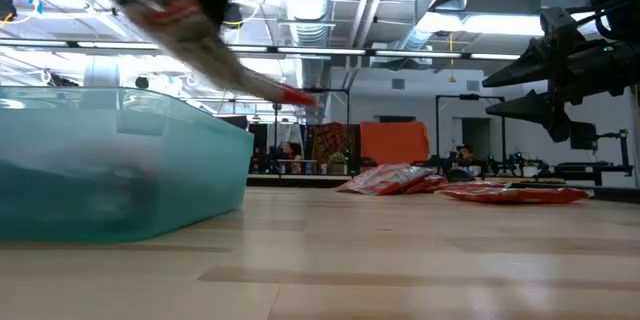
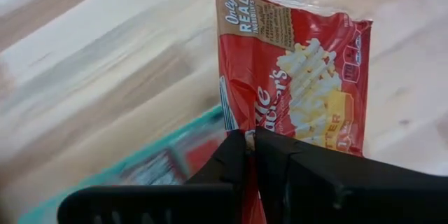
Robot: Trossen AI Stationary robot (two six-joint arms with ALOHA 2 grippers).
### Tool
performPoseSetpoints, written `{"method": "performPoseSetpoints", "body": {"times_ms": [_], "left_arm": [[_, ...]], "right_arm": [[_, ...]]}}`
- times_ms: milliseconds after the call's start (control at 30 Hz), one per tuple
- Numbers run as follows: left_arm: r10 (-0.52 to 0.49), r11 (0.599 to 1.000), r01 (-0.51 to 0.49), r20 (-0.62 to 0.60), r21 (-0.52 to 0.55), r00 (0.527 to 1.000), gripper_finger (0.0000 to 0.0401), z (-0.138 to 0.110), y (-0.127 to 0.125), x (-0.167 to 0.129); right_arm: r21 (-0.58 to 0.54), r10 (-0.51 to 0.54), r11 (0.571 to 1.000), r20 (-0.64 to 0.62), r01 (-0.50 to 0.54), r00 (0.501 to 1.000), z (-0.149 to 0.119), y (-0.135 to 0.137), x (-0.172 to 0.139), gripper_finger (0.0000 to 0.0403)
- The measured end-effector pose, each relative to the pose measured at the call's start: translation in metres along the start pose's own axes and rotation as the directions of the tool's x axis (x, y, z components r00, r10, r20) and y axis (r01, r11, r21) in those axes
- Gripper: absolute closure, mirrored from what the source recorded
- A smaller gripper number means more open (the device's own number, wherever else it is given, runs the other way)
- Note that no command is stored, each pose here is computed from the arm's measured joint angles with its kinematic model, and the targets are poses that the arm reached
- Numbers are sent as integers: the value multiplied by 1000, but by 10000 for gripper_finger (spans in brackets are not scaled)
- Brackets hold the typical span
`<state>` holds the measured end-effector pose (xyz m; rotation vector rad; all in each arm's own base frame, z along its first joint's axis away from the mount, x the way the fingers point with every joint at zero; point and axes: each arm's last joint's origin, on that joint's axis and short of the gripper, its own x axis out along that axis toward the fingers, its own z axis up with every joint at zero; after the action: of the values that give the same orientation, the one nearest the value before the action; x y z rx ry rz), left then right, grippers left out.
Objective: Sort popcorn bags into baskets
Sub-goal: Put the red popcorn pack into the green bin
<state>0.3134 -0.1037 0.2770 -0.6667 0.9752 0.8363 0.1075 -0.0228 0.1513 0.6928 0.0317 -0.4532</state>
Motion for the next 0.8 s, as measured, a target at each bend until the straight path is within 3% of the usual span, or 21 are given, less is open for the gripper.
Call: {"method": "performPoseSetpoints", "body": {"times_ms": [200,467,600,800], "left_arm": [[104,983,-97,36,-155,994,401,-53,14,-30],[206,944,-192,23,-268,978,401,-106,36,-51],[243,933,-239,-18,-269,970,401,-120,43,-42],[206,933,-208,-37,-294,978,401,-129,52,-21]], "right_arm": [[1,0,1000,0,0,1000,0,0,0,154],[35,0,999,0,0,1000,0,0,0,154],[35,0,999,0,0,1000,0,0,0,154],[36,0,999,0,0,1000,0,0,0,154]]}}
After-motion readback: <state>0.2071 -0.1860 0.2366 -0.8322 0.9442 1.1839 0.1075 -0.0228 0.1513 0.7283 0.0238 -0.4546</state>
